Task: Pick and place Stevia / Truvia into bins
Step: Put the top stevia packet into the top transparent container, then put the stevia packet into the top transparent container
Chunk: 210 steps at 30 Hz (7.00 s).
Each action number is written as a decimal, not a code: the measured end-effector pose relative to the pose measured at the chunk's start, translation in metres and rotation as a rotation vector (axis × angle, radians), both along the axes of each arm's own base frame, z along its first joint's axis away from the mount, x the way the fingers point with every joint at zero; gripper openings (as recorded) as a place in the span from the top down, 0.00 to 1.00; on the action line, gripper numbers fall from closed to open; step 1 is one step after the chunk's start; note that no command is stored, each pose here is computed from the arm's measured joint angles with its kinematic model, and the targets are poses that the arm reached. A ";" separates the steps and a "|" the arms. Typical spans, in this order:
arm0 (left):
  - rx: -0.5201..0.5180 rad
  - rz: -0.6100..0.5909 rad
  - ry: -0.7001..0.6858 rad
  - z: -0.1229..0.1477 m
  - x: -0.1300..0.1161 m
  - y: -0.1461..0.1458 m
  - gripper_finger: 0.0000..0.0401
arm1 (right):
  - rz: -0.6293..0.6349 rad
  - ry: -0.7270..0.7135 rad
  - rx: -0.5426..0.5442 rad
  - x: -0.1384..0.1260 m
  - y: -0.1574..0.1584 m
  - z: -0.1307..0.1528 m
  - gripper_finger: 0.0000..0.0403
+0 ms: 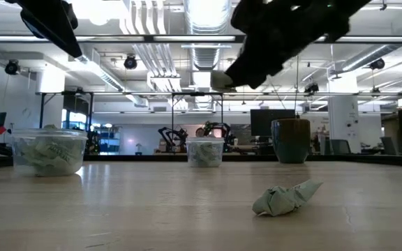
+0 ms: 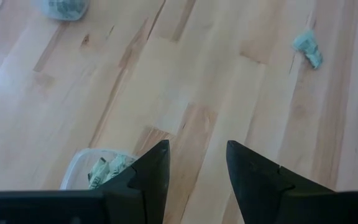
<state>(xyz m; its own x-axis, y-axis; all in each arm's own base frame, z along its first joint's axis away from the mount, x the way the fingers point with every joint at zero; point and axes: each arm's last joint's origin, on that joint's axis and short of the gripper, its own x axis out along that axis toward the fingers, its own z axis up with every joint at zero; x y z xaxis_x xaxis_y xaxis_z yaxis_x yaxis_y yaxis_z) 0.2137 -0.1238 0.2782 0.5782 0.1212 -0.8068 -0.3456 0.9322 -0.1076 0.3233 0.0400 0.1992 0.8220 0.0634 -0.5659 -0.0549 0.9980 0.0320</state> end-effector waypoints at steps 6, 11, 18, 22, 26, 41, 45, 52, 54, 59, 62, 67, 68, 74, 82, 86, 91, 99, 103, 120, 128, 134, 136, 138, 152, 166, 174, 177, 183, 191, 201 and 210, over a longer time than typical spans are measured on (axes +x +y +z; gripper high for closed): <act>-0.013 0.004 -0.035 0.002 0.003 -0.001 0.65 | -0.164 -0.011 -0.024 0.010 -0.044 0.015 0.98; 0.003 0.027 -0.083 0.004 0.005 -0.002 0.65 | -0.259 0.027 -0.037 0.008 -0.078 0.018 0.98; 0.003 0.046 -0.133 0.006 0.008 -0.002 0.65 | -0.352 0.012 -0.039 0.005 -0.110 0.021 0.98; 0.022 0.066 -0.163 0.007 0.009 -0.002 0.65 | -0.368 0.014 -0.051 0.004 -0.118 0.018 0.98; 0.040 0.087 -0.186 0.008 0.010 -0.001 0.65 | -0.360 0.031 -0.057 0.009 -0.122 0.008 0.98; 0.042 0.100 -0.210 0.010 0.012 -0.001 0.65 | -0.350 0.091 -0.077 0.039 -0.145 -0.014 0.98; 0.046 0.101 -0.209 0.010 0.012 -0.001 0.65 | -0.325 0.137 -0.039 0.049 -0.152 -0.023 0.98; 0.046 0.101 -0.208 0.010 0.012 -0.001 0.65 | -0.300 0.222 -0.038 0.061 -0.156 -0.037 0.98; 0.045 0.101 -0.208 0.010 0.012 -0.001 0.65 | -0.301 0.237 -0.036 0.064 -0.157 -0.039 0.98; 0.045 0.101 -0.208 0.010 0.012 -0.001 0.65 | -0.300 0.288 -0.032 0.064 -0.158 -0.047 0.98; 0.046 0.100 -0.207 0.010 0.012 -0.001 0.65 | -0.296 0.294 -0.035 0.063 -0.157 -0.047 0.98; 0.049 0.098 -0.204 0.009 0.011 -0.001 0.65 | -0.274 0.306 -0.020 0.062 -0.156 -0.046 0.96; 0.050 0.098 -0.203 0.009 0.011 -0.001 0.65 | -0.261 0.299 -0.009 0.062 -0.156 -0.045 0.95; 0.050 0.097 -0.202 0.009 0.011 -0.001 0.65 | -0.227 0.277 -0.008 0.061 -0.155 -0.039 0.81; 0.045 0.099 -0.206 0.009 0.012 -0.001 0.65 | -0.230 0.253 -0.010 0.062 -0.155 -0.029 0.64; 0.045 0.099 -0.206 0.010 0.012 -0.001 0.65 | -0.232 0.211 -0.019 0.060 -0.154 -0.014 0.60; 0.046 0.098 -0.206 0.009 0.012 -0.001 0.65 | -0.276 0.194 -0.061 0.053 -0.155 0.003 0.61; 0.061 0.080 -0.205 0.009 0.012 -0.001 0.65 | -0.102 0.150 0.004 0.033 -0.139 0.041 0.66; 0.092 0.054 -0.191 0.006 0.014 -0.003 0.65 | 0.039 0.147 0.094 0.020 -0.122 0.054 0.68; 0.187 -0.014 -0.104 -0.008 0.018 -0.005 0.65 | 0.421 0.133 0.247 -0.005 0.016 0.017 0.69; 0.207 0.000 -0.038 -0.004 0.004 0.004 0.65 | 0.532 0.172 0.248 0.000 0.059 -0.013 0.70; 0.216 -0.025 -0.041 0.001 0.000 0.007 0.65 | 0.602 0.185 0.255 0.018 0.094 -0.030 0.70; 0.216 -0.027 -0.042 0.002 -0.002 0.008 0.65 | 0.607 0.206 0.257 0.024 0.101 -0.037 0.70; 0.219 -0.027 -0.039 0.003 -0.003 0.008 0.65 | 0.603 0.211 0.267 0.030 0.106 -0.039 0.70; 0.228 -0.040 0.001 0.002 -0.007 0.010 0.65 | 0.561 0.369 0.174 0.038 0.122 -0.074 0.69; 0.170 -0.042 0.025 -0.004 -0.008 0.009 0.65 | 0.326 0.369 -0.085 0.026 0.141 -0.082 0.71; 0.152 -0.024 0.020 -0.006 -0.009 0.008 0.65 | 0.185 0.405 -0.094 0.022 0.137 -0.082 0.84; 0.150 -0.024 0.018 -0.007 -0.009 0.007 0.65 | 0.169 0.403 -0.109 0.022 0.136 -0.081 0.90; 0.148 -0.024 0.011 -0.007 -0.008 0.007 0.65 | 0.079 0.365 -0.196 0.019 0.128 -0.066 0.97; 0.160 -0.021 0.018 -0.010 -0.009 0.008 0.65 | -0.147 0.263 -0.354 0.017 0.098 -0.026 0.98; 0.151 -0.002 -0.046 -0.009 -0.004 0.006 0.65 | -0.356 0.245 -0.451 0.033 0.017 0.004 0.98; 0.147 0.040 -0.081 -0.008 -0.002 0.005 0.65 | -0.451 0.289 -0.477 0.041 -0.048 0.012 0.98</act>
<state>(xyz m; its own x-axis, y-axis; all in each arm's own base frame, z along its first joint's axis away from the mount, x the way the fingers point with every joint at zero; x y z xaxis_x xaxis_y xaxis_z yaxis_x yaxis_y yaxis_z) 0.2112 -0.1184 0.2698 0.6333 0.2584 -0.7295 -0.3781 0.9258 -0.0003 0.3642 -0.0083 0.2113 0.5227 -0.5554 -0.6467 0.3108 0.8306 -0.4621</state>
